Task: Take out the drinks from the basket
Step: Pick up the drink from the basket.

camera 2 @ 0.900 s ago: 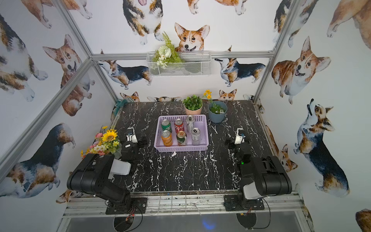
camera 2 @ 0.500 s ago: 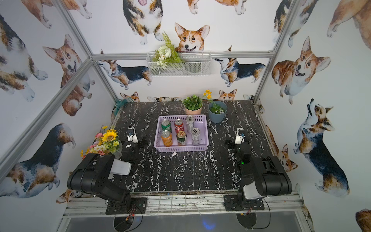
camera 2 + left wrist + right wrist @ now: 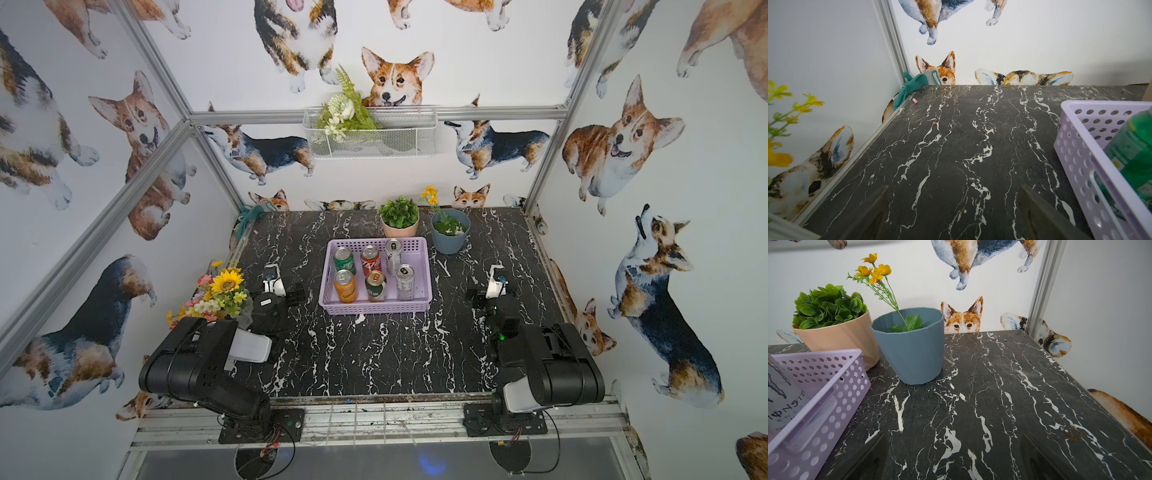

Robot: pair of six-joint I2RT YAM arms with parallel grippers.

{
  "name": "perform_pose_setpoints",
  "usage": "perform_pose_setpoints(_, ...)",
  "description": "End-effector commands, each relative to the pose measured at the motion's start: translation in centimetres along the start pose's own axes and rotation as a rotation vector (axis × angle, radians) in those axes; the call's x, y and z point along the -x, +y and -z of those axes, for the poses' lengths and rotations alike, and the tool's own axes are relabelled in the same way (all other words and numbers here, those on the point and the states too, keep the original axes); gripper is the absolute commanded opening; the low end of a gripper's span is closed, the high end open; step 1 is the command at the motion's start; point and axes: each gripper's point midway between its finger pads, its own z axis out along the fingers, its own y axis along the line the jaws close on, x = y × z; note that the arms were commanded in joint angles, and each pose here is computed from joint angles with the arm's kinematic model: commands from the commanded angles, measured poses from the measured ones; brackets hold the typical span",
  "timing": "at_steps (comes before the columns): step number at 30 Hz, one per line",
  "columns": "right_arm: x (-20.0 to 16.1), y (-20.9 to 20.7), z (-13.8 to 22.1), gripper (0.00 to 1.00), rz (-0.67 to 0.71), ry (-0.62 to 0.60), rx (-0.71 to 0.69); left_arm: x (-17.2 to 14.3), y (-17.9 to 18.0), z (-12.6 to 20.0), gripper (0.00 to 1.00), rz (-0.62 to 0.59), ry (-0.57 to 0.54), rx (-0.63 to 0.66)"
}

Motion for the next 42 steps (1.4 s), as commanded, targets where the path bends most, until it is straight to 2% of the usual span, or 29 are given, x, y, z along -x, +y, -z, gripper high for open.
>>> perform_pose_setpoints(1, 0.4, 0.0, 0.0, 1.0, 0.003, -0.017, -0.001, 0.6, 0.0, 0.0, 1.0, 0.005, -0.023, 0.001)
perform_pose_setpoints(6, 0.4, -0.1, 0.1, 1.0, 0.003, -0.018, -0.004, 0.6, 0.0, -0.1, 1.0, 0.008, -0.023, -0.001)
perform_pose_setpoints(9, 1.4, -0.9, 0.0, 1.0, -0.022, -0.021, -0.066, 0.9, 0.8, 0.1, 1.0, 0.028, -0.014, 0.048)
perform_pose_setpoints(16, 1.6, -1.4, -1.2, 1.0, -0.116, 0.116, -0.126, 1.2, 0.5, -0.1, 1.0, 0.012, -0.016, 0.034)
perform_pose_setpoints(18, 1.5, -1.5, -1.2, 1.0, -0.14, 0.13, -0.137, 1.6, 1.4, -0.3, 1.0, 0.028, 0.002, 0.097)
perform_pose_setpoints(21, 2.3, -1.5, -1.2, 1.0, -0.165, 0.122, -0.139, 2.2, 2.8, -1.7, 1.0, 0.037, 0.096, 0.19)
perform_pose_setpoints(24, 2.7, -3.2, -1.0, 1.0, -0.199, 0.147, -0.259, 3.4, 2.5, -2.3, 1.0, 0.029, 0.109, 0.178)
perform_pose_setpoints(27, 3.1, -5.1, -0.4, 1.0, -0.259, 0.114, -0.377, 4.9, 2.8, -2.1, 1.0, 0.09, 0.086, 0.197)
perform_pose_setpoints(30, 2.3, -8.0, 1.2, 1.0, -0.424, 0.095, -0.583, 6.7, 3.6, -2.2, 1.0, 0.19, 0.071, 0.25)
perform_pose_setpoints(32, 1.2, -9.2, 2.4, 1.0, -0.521, 0.114, -0.691, 6.9, 4.8, -2.0, 1.0, 0.274, 0.098, 0.338)
perform_pose_setpoints(34, 1.0, -8.6, 1.7, 1.0, -0.52, 0.141, -0.606, 6.2, 7.2, -1.1, 1.0, 0.365, 0.165, 0.495)
perform_pose_setpoints(35, 0.7, -8.6, 1.8, 1.0, -0.539, 0.139, -0.605, 7.3, 7.5, -1.6, 1.0, 0.398, 0.171, 0.498)
perform_pose_setpoints(37, 0.2, -8.5, 2.0, 1.0, -0.606, 0.131, -0.585, 7.3, 6.3, -2.8, 1.0, 0.447, 0.216, 0.368)
perform_pose_setpoints(40, 1.6, -4.9, 0.5, 1.0, -0.597, 0.156, -0.328, 8.2, 4.8, -3.0, 1.0, 0.536, 0.228, 0.259)
perform_pose_setpoints(42, 2.6, -2.7, -0.1, 1.0, -0.599, 0.194, -0.211, 9.4, 3.6, -2.8, 1.0, 0.578, 0.223, 0.173)
